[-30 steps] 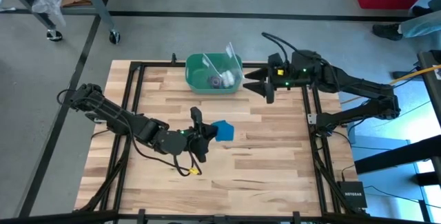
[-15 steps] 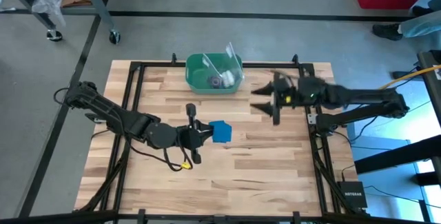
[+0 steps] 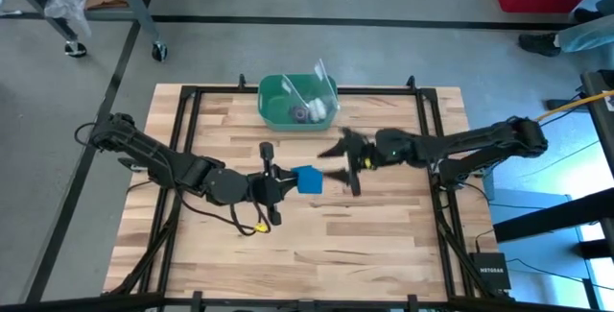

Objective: Roll bandage
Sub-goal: Roll the blue bandage

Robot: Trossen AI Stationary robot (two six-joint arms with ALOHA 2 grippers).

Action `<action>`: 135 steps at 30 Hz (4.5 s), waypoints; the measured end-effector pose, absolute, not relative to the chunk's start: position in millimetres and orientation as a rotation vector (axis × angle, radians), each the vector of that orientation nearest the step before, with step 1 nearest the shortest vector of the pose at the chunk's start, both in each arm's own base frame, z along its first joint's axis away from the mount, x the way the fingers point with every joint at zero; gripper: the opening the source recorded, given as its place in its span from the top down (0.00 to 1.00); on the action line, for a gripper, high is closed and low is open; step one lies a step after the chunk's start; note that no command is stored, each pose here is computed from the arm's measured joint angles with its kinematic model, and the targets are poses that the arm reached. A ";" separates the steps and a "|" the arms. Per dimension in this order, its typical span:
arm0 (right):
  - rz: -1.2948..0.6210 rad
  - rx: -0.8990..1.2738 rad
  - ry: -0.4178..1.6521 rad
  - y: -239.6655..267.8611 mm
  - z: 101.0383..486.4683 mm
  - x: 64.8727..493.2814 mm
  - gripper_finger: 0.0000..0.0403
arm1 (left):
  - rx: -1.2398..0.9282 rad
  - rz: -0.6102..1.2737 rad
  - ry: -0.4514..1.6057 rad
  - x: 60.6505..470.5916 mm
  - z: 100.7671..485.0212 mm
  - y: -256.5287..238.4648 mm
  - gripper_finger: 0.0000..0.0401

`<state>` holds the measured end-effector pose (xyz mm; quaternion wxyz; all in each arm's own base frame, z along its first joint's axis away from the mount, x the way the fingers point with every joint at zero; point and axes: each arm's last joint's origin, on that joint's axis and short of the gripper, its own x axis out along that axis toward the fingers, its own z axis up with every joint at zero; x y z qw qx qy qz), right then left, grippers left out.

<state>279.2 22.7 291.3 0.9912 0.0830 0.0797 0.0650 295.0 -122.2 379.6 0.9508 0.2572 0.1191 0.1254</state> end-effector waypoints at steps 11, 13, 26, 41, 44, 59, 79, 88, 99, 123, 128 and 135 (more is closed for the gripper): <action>0.145 -0.034 0.066 60.0 289.6 286.1 0.46 | 0.509 0.266 0.241 296.2 379.8 -119.4 0.96; 0.118 -0.038 0.065 60.9 288.1 287.6 0.49 | 0.507 0.270 0.239 296.7 380.1 -118.4 0.96; 0.049 -0.118 0.003 61.7 277.8 303.9 0.65 | 0.505 0.269 0.241 296.6 379.8 -118.5 0.96; -0.257 -0.331 0.088 45.0 307.6 266.5 0.98 | 0.577 0.069 0.287 291.8 371.4 -131.7 0.96; -0.275 -0.336 0.127 41.8 311.7 255.5 0.97 | 0.596 0.057 0.262 290.6 373.5 -136.2 0.96; -0.149 -0.129 0.153 49.6 289.9 276.1 0.90 | 0.516 0.256 0.140 294.1 390.6 -129.8 0.96; -0.016 -0.169 0.250 54.6 273.6 281.9 0.48 | 0.510 0.265 0.162 295.6 388.4 -125.6 0.96; 0.000 -0.169 0.267 57.1 262.1 291.4 0.49 | 0.546 0.307 0.178 294.9 388.3 -124.6 0.96; 0.030 -0.176 0.260 58.5 261.7 292.5 0.87 | 0.566 0.314 0.177 294.9 389.0 -124.5 0.96; 0.171 -0.271 0.173 147.1 292.8 268.2 0.99 | 0.600 0.565 0.233 306.7 385.9 -100.5 0.96; 0.188 -0.281 0.162 156.2 310.9 267.7 0.99 | 0.632 0.579 0.266 316.4 376.9 -96.6 0.96; 0.187 -0.309 0.140 161.3 350.2 272.5 0.99 | 0.762 0.561 0.325 330.5 361.6 -100.9 0.96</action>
